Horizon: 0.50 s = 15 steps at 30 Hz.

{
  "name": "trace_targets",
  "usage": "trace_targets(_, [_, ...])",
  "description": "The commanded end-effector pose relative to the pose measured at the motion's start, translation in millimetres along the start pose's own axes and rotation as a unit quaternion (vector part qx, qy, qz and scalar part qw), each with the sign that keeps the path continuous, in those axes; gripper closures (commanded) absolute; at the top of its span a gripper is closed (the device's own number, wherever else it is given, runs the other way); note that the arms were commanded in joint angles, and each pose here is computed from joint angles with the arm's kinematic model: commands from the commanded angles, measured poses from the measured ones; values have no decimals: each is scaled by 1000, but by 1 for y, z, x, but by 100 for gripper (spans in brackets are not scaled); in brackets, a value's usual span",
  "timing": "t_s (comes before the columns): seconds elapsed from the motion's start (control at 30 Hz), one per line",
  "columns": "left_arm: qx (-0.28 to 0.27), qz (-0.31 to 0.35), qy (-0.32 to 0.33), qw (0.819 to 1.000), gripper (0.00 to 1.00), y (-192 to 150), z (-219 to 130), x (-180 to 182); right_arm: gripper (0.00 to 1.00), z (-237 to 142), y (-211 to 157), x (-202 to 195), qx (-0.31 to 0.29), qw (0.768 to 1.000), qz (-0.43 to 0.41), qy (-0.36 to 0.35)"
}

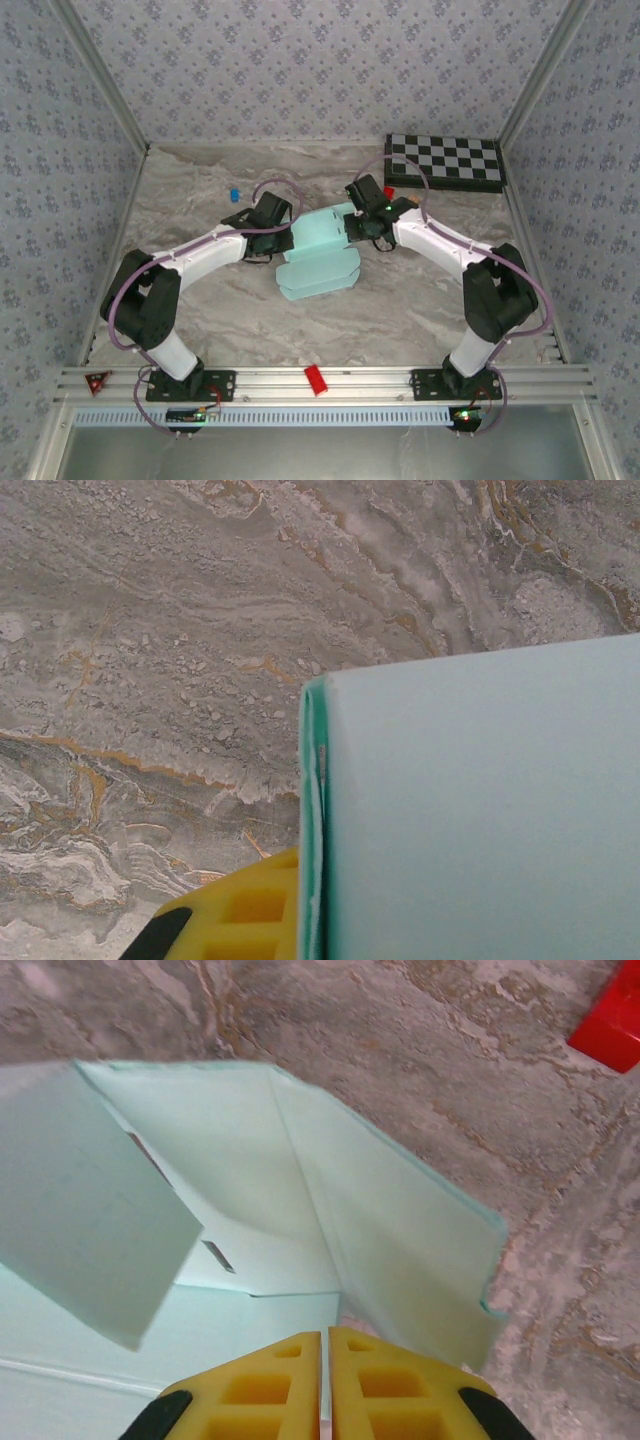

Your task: Fold the paper box

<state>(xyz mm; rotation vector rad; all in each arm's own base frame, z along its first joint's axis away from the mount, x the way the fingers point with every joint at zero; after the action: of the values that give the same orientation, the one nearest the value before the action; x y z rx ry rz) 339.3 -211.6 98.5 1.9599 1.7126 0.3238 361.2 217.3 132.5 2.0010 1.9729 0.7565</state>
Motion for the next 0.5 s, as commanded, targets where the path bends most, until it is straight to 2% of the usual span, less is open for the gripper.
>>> trace_targets(0.0, [-14, 6, -3, 1000, 100, 8, -8, -3, 89, 3, -4, -8, 14, 999, -18, -37])
trace_targets(0.3, [-16, 5, -4, 1000, 100, 8, -9, -3, 89, 14, -15, -11, 35, 998, -25, -48])
trace_targets(0.47, [-17, 4, -7, 1000, 100, 9, -10, -4, 90, 17, -19, -4, 46, 998, -19, -24])
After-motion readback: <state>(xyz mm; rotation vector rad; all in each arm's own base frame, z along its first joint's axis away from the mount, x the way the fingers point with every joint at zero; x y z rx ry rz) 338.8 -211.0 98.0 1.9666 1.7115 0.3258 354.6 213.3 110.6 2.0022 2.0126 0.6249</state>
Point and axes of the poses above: each hand's point on the last joint's axis, 136 mm out from that joint toward the fingers, its own z axis out along the fingers, its own x axis along the line the jaws close on, y = z × x, the point moved 1 cm from there along -z, back along the fingers, and after that the axes turned 14 degrees about z, right-handed, at the moved point
